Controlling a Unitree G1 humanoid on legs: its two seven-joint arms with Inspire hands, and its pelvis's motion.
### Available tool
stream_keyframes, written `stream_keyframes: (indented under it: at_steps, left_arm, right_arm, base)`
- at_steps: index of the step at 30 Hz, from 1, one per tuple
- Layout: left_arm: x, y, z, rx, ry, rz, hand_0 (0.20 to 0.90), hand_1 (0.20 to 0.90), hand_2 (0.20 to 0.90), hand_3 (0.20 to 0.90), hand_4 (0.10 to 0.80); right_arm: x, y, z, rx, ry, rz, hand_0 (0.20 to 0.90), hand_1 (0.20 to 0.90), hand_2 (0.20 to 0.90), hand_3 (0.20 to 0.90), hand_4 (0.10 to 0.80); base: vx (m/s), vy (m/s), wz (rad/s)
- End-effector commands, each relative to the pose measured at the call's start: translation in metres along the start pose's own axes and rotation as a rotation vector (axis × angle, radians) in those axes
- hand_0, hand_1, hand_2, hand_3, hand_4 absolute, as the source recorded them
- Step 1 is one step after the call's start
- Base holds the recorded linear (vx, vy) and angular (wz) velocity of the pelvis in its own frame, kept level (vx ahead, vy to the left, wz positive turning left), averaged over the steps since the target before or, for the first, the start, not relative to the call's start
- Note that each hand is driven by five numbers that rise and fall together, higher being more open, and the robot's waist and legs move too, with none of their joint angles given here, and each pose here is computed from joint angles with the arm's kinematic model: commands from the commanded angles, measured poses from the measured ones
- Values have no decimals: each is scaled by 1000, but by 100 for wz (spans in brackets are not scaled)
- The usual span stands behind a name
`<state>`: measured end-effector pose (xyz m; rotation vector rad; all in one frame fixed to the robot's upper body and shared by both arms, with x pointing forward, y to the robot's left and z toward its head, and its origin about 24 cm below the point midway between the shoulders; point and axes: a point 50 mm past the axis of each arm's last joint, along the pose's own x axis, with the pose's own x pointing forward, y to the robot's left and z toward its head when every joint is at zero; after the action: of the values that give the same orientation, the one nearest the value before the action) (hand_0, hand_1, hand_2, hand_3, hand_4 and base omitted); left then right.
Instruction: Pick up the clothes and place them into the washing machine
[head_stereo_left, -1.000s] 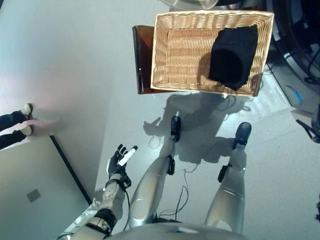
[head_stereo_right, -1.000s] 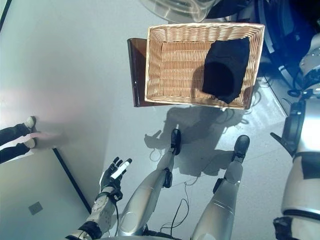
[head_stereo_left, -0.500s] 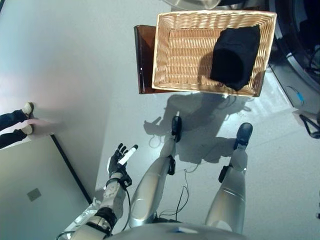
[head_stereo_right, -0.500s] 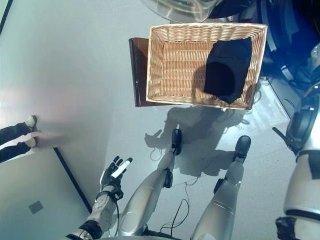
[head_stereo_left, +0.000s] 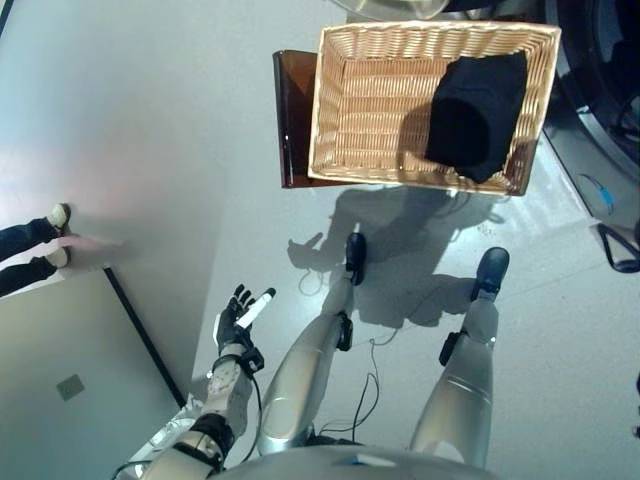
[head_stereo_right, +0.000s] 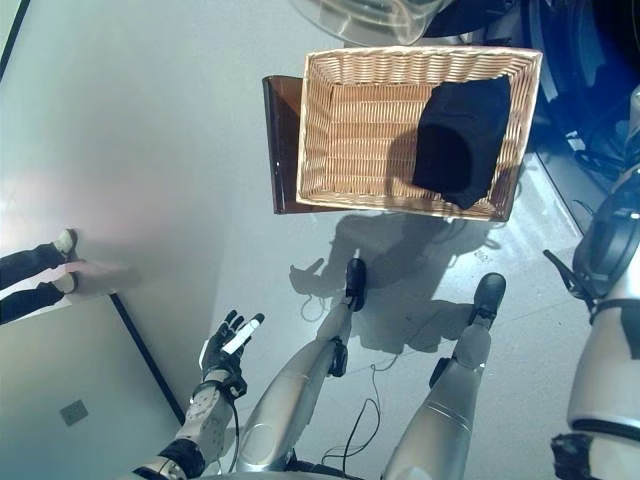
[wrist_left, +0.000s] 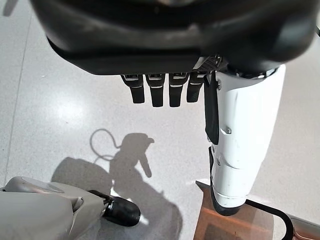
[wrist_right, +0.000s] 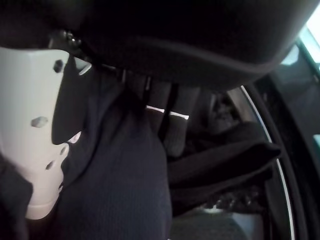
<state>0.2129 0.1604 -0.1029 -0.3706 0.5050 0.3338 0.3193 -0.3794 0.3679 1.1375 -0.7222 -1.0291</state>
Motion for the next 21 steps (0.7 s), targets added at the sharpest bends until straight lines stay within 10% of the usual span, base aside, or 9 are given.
stream_keyframes:
  at_steps: [1, 21]
  left_arm:
    - [0, 26, 9, 47, -48, 85, 900, 900, 900, 900, 800]
    - [1, 35, 10, 49, -41, 123, 900, 900, 900, 900, 800]
  right_arm:
    - [-19, 66, 95, 41, -370, 309, 900, 900, 900, 900, 800]
    - [-14, 56, 70, -98, -321, 308, 900, 900, 900, 900, 800]
  base:
    - [0, 0, 0]
    - [0, 0, 0]
